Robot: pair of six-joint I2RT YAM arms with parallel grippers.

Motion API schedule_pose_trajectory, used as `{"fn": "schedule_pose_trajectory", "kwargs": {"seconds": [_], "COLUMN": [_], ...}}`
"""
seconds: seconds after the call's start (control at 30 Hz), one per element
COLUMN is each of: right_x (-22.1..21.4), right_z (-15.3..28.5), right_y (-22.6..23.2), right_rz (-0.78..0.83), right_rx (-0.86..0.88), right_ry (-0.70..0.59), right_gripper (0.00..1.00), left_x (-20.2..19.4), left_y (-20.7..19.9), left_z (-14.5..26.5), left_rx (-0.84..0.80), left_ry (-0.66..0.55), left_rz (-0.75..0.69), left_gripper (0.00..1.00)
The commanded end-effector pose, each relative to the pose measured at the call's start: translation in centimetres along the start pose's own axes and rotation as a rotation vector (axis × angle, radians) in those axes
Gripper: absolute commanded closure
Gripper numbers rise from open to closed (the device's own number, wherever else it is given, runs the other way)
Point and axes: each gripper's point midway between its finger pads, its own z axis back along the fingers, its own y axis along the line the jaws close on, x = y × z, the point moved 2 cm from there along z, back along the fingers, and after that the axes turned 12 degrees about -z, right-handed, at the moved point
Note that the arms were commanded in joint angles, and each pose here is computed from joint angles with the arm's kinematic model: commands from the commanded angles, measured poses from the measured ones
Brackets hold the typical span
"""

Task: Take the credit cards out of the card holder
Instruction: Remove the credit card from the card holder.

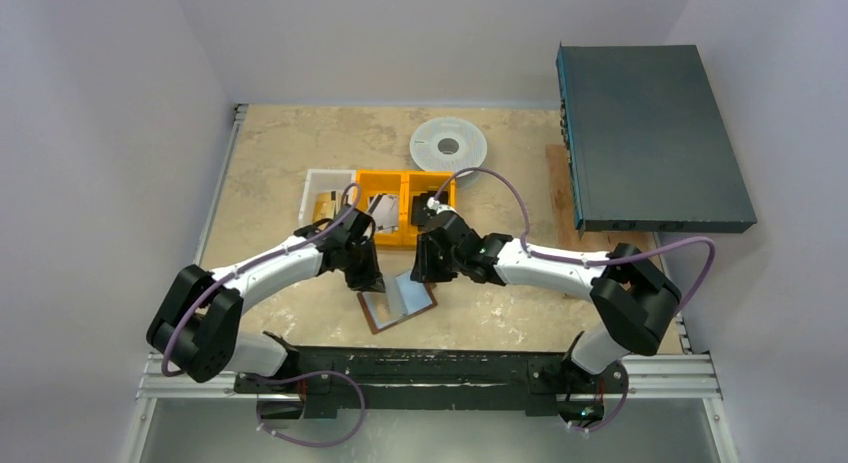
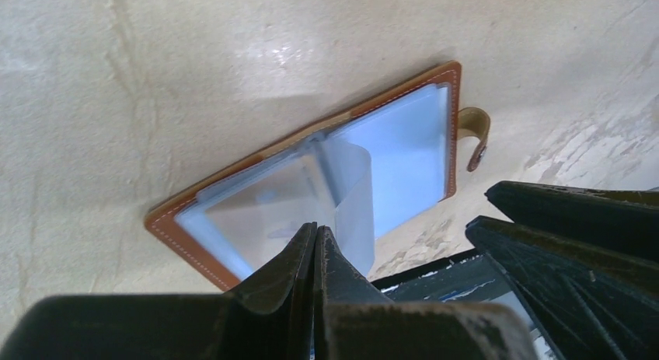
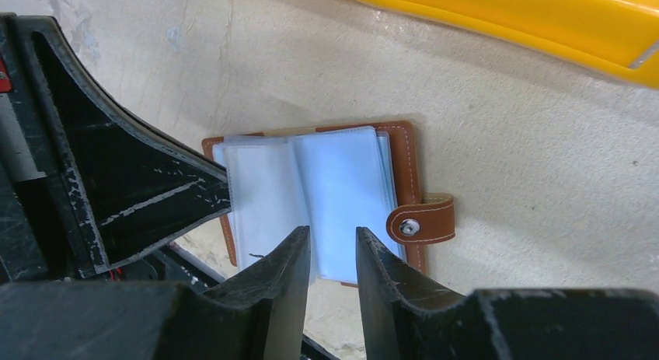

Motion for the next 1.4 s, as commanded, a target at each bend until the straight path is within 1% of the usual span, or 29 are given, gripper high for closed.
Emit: {"fn": "schedule_pose_trajectory", "kwargs": {"seconds": [0.0,0.27,0.53,0.6,0.7,0.9,0.97,1.13,1.37], "right_x": [1.1,1.6,1.6,1.8,1.2,0.5,-0.2,-1.6,-3.1], "right_z": [1.2,2.8,3.2,2.8,2.1,1.3,1.1,0.0,-1.8], "right_y": [0.0,-0.7,-0.6,-0.6,-0.3,1.3,2.1,3.6,4.9], "right_rz": [0.010,-0.018,-0.004,0.020,0.030,0.066,0.085,0.125,0.148], "right_rx": [-0.012,-0.033,-0.024,-0.031,-0.011,0.046,0.070,0.114,0.140], "right_ry": [-0.057,-0.115,-0.117,-0.117,-0.080,-0.042,-0.012,0.049,0.113], "right_gripper": [0.71,0.71,0.71,0.71,0.71,0.71,0.71,0.71,0.68], "left_x": [1.9,2.2,1.5,1.2,1.0,1.7,1.9,1.4,-0.1], "left_y": [-2.4,-5.5,-6.1,-5.7,-5.3,-5.0,-4.7,-2.6,1.2], "left_z": [0.1,-1.6,-3.5,-3.7,-3.6,-1.2,-0.1,1.7,2.4], "left_rx": [-0.052,-0.151,-0.140,-0.124,-0.103,-0.067,-0.042,0.030,0.082], "left_ry": [-0.032,0.010,0.061,0.071,0.073,0.004,-0.023,-0.057,-0.076], "left_rz": [-0.049,-0.052,-0.054,-0.050,-0.053,-0.081,-0.084,-0.047,0.044], "left_gripper": [1.00,1.00,1.00,1.00,0.98,0.94,0.93,0.90,0.89]}}
